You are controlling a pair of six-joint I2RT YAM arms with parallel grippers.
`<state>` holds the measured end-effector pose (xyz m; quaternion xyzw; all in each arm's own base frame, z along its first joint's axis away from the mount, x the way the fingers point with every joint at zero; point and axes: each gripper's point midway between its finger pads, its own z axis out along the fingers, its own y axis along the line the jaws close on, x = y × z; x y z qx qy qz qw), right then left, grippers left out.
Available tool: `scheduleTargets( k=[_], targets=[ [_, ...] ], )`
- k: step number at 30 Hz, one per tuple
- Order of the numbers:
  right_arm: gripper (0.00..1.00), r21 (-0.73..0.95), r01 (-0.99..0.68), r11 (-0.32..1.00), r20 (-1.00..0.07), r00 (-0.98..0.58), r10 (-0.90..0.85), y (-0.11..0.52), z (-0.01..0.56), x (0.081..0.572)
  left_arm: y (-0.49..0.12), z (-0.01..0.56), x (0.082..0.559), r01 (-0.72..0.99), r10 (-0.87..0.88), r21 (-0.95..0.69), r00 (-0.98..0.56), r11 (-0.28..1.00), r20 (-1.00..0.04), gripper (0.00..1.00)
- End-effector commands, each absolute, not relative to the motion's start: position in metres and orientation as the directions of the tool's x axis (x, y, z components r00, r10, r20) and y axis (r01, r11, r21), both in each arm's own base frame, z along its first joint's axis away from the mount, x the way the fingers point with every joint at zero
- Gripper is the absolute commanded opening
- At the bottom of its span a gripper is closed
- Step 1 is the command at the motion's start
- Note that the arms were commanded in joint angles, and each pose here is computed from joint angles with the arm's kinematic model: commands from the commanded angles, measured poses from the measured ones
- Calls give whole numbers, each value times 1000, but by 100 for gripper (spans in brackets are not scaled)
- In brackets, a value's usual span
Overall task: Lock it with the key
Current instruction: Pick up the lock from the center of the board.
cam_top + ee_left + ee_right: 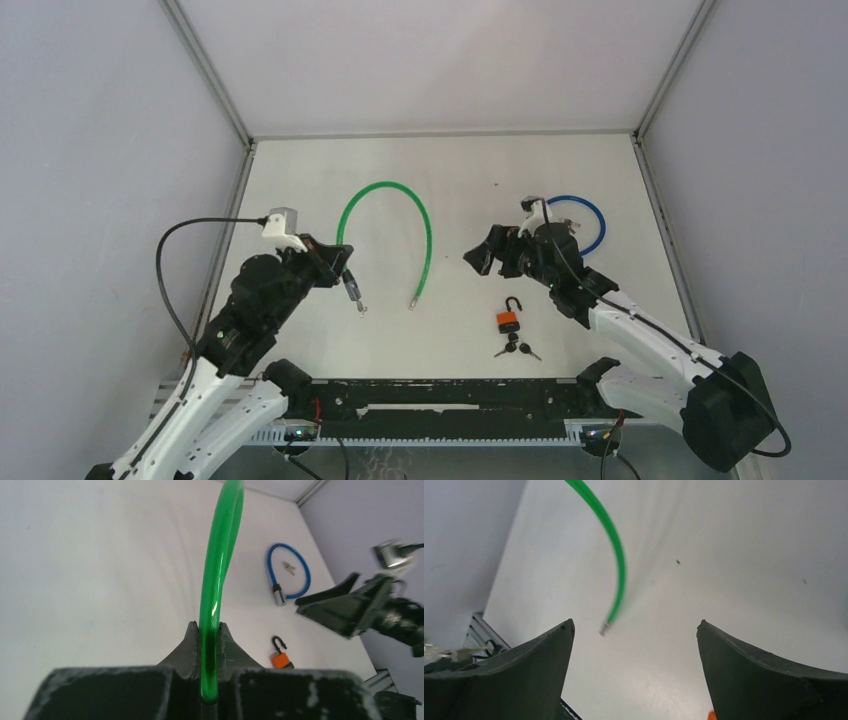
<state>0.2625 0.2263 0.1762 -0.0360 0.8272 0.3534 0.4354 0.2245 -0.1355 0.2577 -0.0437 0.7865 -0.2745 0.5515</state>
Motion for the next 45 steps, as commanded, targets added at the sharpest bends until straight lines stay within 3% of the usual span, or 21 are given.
scheduleTargets(
  k=[1,5,10,20,30,45],
  targets=[
    [96,613,-335,716,-686,-676,270,228,154,254,-138,313,225,351,-436,-492,-230,797,-870,0],
    [90,677,-340,653,-637,-715,288,247,141,246,-139,327,218,391,-453,-495,-201,776,-869,0],
    [95,640,-473,606,-728,-625,281,283,147,234,-143,345,210,433,-499,-530,-195,728,-844,0],
    [94,680,-455,575,-692,-657,299,316,134,272,-156,360,196,506,-493,-542,-242,671,-836,0],
    [65,779,-425,461,-592,-742,314,342,125,268,-152,360,190,502,-509,-556,-244,662,-826,0],
    [71,785,-317,532,-554,-744,373,320,102,246,-145,357,182,503,-518,-556,-229,662,-824,0]
  ],
)
